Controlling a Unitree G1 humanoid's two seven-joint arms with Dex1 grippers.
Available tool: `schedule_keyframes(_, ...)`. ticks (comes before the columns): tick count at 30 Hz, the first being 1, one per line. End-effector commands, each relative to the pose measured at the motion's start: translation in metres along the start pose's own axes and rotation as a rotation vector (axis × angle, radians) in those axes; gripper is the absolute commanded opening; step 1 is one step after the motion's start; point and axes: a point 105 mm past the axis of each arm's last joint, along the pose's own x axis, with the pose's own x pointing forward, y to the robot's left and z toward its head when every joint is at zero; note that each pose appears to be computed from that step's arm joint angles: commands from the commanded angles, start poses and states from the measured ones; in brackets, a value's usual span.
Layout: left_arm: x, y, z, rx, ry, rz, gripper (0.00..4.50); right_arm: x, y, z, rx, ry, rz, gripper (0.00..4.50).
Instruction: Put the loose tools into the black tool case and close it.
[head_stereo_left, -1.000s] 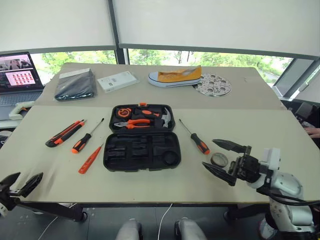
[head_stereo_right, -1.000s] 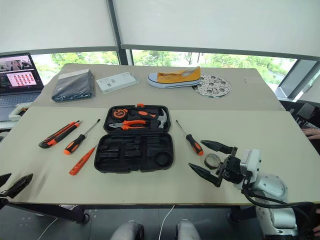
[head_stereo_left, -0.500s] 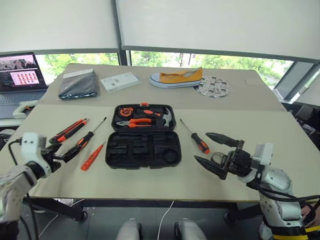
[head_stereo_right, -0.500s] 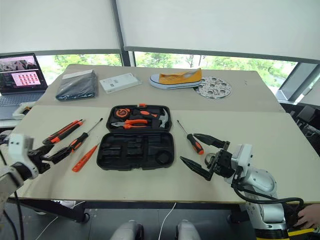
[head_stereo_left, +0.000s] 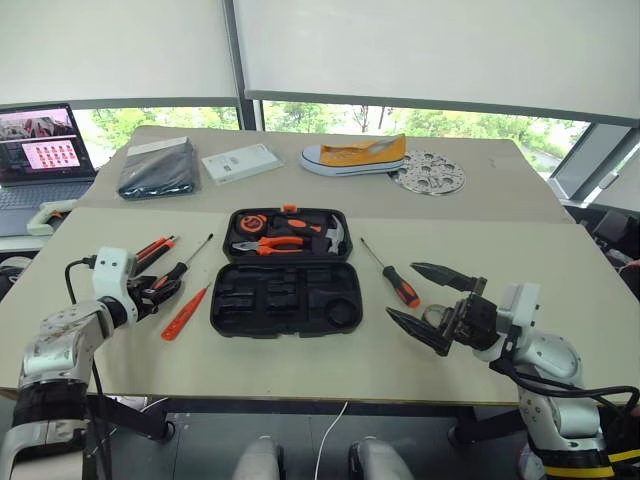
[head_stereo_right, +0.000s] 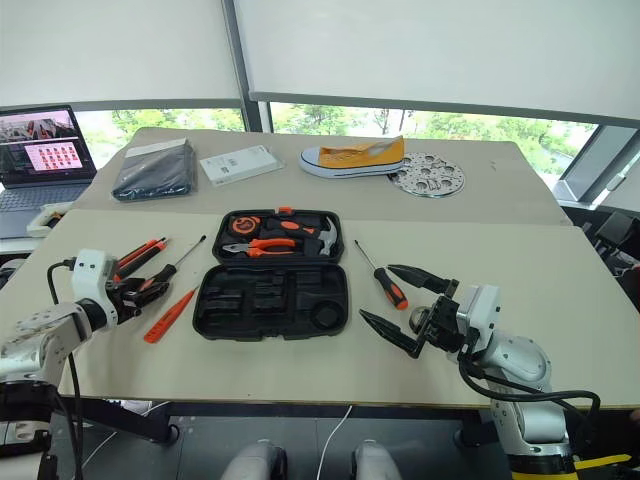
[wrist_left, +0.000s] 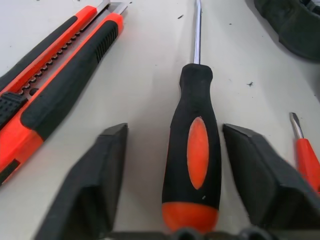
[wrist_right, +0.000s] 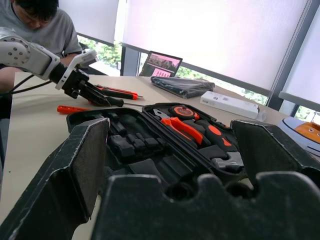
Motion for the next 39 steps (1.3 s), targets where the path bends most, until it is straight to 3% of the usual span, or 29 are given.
schedule_keyframes(1, 0.001, -0.001, -0.002, 0.001, -0.028, -0.019, 1.25, 0.002, 0.001, 0.012, -0.044, -0.029, 0.001, 4.50)
schedule_keyframes(2, -0.002, 0.000, 0.006, 0.005, -0.079, -0.028, 0.90, 0.001, 0.000, 0.012, -0.050, -0.027, -0.002, 4.50)
schedule_keyframes(6, -0.021, -0.010, 0.054, 0.077, -0.342, -0.135, 0.92, -0.006, -0.011, 0.019, -0.089, -0.025, -0.068, 4.50)
schedule_keyframes(10, -0.039, -0.034, 0.085, 0.248, -0.466, -0.302, 0.92, -0.018, -0.019, 0.023, -0.109, 0.009, -0.091, 4.50)
schedule_keyframes(16, -0.029, -0.101, 0.087, 0.620, -0.347, -0.669, 0.92, -0.029, -0.030, 0.017, -0.131, 0.121, -0.044, 4.50)
schedule_keyframes(21, 0.008, -0.125, 0.067, 0.985, -0.153, -0.775, 0.92, -0.021, -0.033, 0.019, -0.143, 0.122, 0.018, 4.50)
schedule_keyframes(27, 0.023, -0.122, 0.055, 1.080, -0.078, -0.804, 0.92, -0.024, -0.031, 0.020, -0.137, 0.127, 0.033, 4.50)
schedule_keyframes(39, 0.040, -0.115, 0.057, 1.002, -0.081, -0.741, 0.92, -0.025, -0.029, 0.020, -0.135, 0.123, 0.017, 4.50)
